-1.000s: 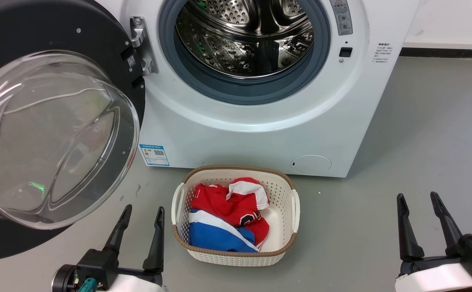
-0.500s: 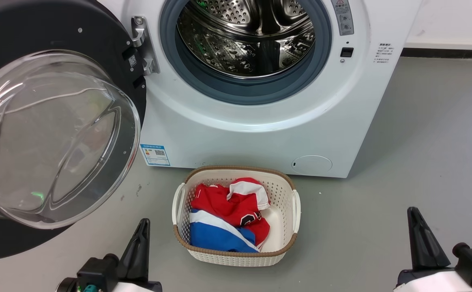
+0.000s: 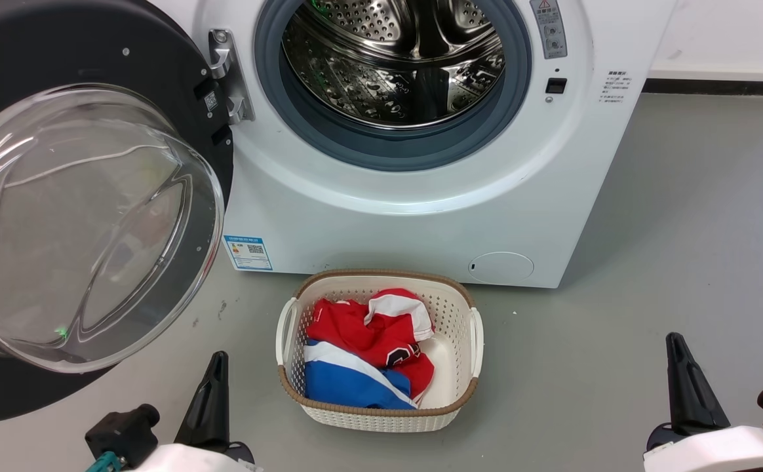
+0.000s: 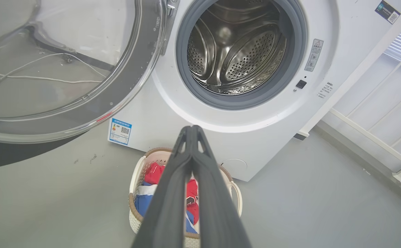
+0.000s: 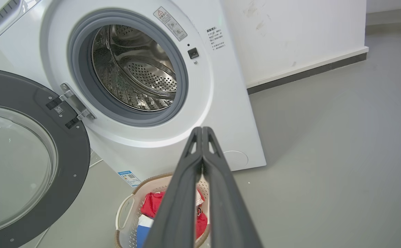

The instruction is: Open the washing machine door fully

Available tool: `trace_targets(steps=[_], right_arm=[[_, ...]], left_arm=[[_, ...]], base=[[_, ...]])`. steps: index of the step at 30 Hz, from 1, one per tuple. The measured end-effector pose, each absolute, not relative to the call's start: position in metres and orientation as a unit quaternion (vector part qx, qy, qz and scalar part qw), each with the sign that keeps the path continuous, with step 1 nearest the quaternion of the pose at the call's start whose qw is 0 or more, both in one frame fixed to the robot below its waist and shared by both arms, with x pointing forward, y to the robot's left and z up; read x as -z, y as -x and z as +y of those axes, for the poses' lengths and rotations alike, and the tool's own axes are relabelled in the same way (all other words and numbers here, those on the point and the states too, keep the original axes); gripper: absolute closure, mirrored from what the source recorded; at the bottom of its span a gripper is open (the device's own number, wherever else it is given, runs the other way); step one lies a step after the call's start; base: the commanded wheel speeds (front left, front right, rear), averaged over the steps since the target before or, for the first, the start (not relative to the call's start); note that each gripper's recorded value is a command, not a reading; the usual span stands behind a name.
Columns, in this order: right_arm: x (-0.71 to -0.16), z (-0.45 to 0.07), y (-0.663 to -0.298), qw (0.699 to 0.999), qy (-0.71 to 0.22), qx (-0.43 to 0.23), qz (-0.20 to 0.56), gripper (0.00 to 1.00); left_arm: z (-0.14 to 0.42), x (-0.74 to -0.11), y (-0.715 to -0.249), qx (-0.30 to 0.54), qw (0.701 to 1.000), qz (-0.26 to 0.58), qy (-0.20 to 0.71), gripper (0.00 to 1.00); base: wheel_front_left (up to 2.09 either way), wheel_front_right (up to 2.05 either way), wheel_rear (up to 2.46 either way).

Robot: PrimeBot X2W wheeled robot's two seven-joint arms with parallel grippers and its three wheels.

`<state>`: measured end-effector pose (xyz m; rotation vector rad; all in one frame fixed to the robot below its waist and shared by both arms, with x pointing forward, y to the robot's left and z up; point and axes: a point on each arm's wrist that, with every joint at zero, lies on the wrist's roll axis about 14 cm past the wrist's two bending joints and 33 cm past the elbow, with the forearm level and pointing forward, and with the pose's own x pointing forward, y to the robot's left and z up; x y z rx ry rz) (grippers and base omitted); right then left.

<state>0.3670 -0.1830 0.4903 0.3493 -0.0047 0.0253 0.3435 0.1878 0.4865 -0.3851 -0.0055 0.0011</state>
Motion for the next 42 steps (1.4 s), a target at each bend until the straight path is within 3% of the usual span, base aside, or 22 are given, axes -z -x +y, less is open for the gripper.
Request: trace_targets(steps=[42], right_arm=[[-0.488,-0.194,-0.378,0.887,-0.461,0.022,0.018,1.0]], left_arm=[[0.202,-0.487,-0.363,-0.032,0.883,0.009,0.468,1.0]], base=[[0.0,0.0,0.0]])
